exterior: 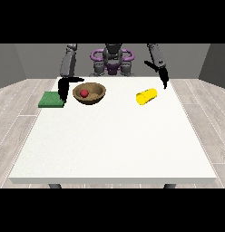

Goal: Pick the cup and pour the ball into the bowl, then pick the bowl and place it on the pad

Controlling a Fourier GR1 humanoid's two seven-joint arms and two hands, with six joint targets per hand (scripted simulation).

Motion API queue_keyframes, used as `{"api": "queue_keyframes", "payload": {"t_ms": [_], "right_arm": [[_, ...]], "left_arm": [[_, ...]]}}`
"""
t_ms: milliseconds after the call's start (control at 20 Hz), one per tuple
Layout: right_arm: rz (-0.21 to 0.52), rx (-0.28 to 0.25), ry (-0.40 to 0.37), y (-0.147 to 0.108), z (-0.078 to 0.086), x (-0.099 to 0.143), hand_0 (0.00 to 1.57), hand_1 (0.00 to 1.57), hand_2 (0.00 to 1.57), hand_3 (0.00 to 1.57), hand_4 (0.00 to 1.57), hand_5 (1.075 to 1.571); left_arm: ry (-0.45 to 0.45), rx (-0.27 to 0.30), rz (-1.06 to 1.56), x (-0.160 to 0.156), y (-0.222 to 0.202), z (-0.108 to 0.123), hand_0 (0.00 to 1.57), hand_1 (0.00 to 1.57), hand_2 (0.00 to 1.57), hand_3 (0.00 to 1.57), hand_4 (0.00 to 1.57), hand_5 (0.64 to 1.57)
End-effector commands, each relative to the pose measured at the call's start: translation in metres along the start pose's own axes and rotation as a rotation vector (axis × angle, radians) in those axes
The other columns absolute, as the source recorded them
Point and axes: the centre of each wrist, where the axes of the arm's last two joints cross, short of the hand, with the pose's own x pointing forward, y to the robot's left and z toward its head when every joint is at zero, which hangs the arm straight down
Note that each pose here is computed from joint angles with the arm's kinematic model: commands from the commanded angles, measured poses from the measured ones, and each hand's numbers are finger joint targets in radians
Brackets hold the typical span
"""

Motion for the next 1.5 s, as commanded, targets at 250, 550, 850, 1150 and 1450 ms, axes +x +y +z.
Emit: {"api": "queue_keyframes", "payload": {"t_ms": [250, 550, 850, 1150, 1450], "right_arm": [[-0.036, -0.037, 0.007, 0.019, -0.007, -0.013, 0.0, 0.0, 0.0, 0.0, 0.0, 1.569], [-0.039, -0.19, 0.123, 0.01, 0.017, -0.037, 0.0, 0.0, 0.0, 0.0, 0.47, 1.551], [0.635, -0.179, 0.152, -0.055, 0.049, -0.018, 1.57, 1.57, 1.57, 1.57, 1.2, 1.559], [0.884, -0.347, 0.046, -0.093, 0.068, 0.012, 1.57, 1.57, 1.57, 1.57, 1.29, 1.569], [0.869, -0.453, 0.177, -0.113, 0.068, 0.045, 1.57, 1.57, 1.57, 1.57, 1.18, 1.571]], "left_arm": [[-0.078, -0.025, -0.004, 0.029, 0.001, -0.02, 0.0, 0.0, 0.0, 0.0, 0.0, 0.701], [-0.143, -0.06, 0.006, 0.044, 0.009, -0.028, 0.0, 0.0, 0.0, 0.0, 0.0, 0.683], [-0.29, -0.132, -0.01, 0.075, -0.009, -0.057, 0.0, 0.0, 0.0, 0.0, 0.0, 0.714], [-0.364, -0.181, -0.007, 0.095, -0.021, -0.073, 0.0, 0.0, 0.0, 0.0, 0.0, 0.715], [-0.313, -0.207, 0.014, 0.096, -0.034, -0.077, 0.0, 0.0, 0.0, 0.0, 0.0, 0.711]]}}
